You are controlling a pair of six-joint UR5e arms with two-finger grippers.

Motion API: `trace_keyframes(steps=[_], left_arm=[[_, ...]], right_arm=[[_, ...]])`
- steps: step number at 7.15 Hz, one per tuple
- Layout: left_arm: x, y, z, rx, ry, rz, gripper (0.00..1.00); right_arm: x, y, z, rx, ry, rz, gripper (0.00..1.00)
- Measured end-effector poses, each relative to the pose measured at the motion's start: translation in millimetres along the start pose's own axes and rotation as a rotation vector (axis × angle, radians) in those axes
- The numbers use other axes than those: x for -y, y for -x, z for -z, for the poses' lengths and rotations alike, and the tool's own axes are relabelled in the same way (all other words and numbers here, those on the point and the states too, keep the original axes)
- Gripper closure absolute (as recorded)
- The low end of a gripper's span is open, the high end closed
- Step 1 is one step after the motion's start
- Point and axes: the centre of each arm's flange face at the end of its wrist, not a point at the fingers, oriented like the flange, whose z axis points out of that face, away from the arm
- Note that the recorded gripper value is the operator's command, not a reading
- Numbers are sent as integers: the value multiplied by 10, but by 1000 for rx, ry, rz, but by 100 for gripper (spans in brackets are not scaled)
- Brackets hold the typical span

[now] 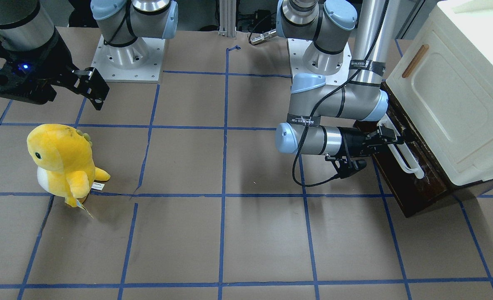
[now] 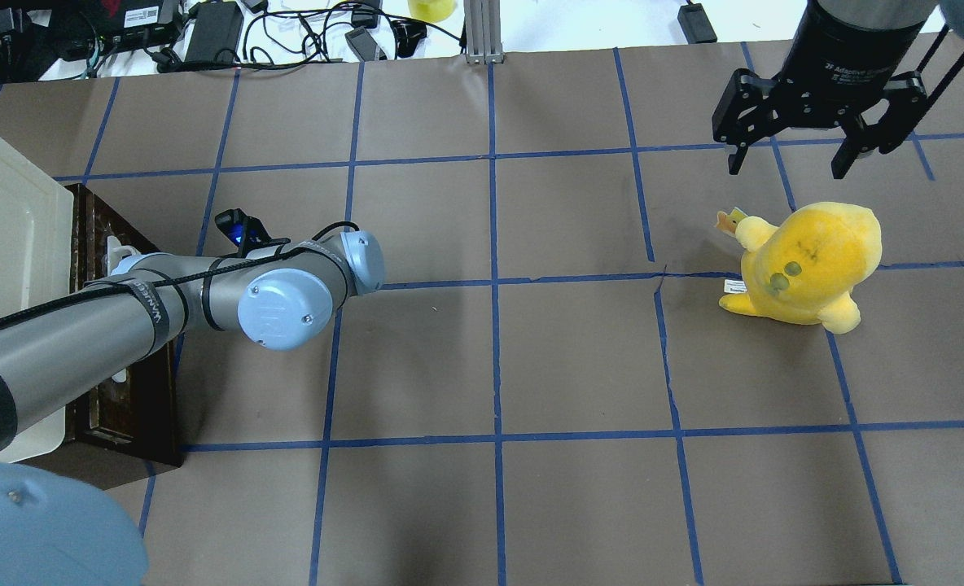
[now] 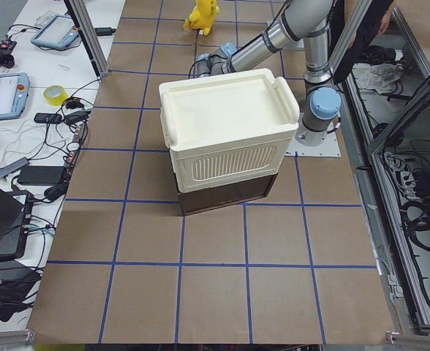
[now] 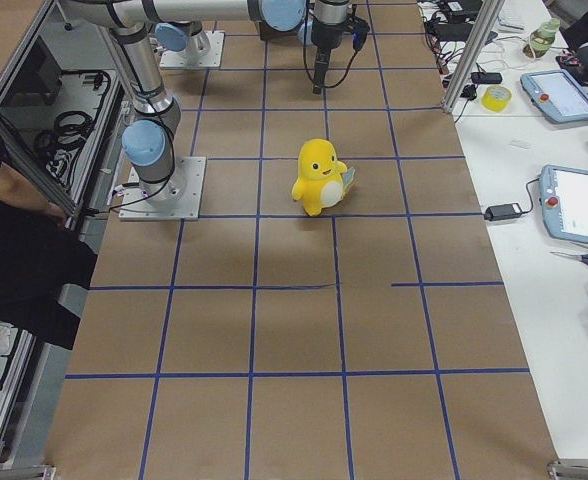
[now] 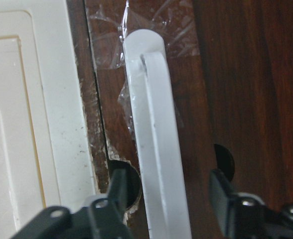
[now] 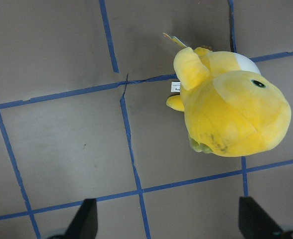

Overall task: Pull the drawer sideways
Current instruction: 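Pull the grasped handle with the left gripper, sliding the drawer outward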

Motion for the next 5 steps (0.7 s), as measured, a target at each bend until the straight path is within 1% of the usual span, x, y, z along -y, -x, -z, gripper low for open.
trace_keyframes(steps=[1, 2, 4, 5], left_arm=[[13, 4, -4, -1, 1, 3, 70], [17, 5, -6, -2, 3, 4, 90], [17, 1, -7, -8, 8, 5, 92], [16, -6, -8, -9, 10, 4, 99]], right_arm=[[-1, 2, 0, 0, 0, 0, 0], [-1, 3, 0, 0, 0, 1, 0], [-1, 3, 0, 0, 0, 1, 0], [-1, 3, 0, 0, 0, 1, 0]])
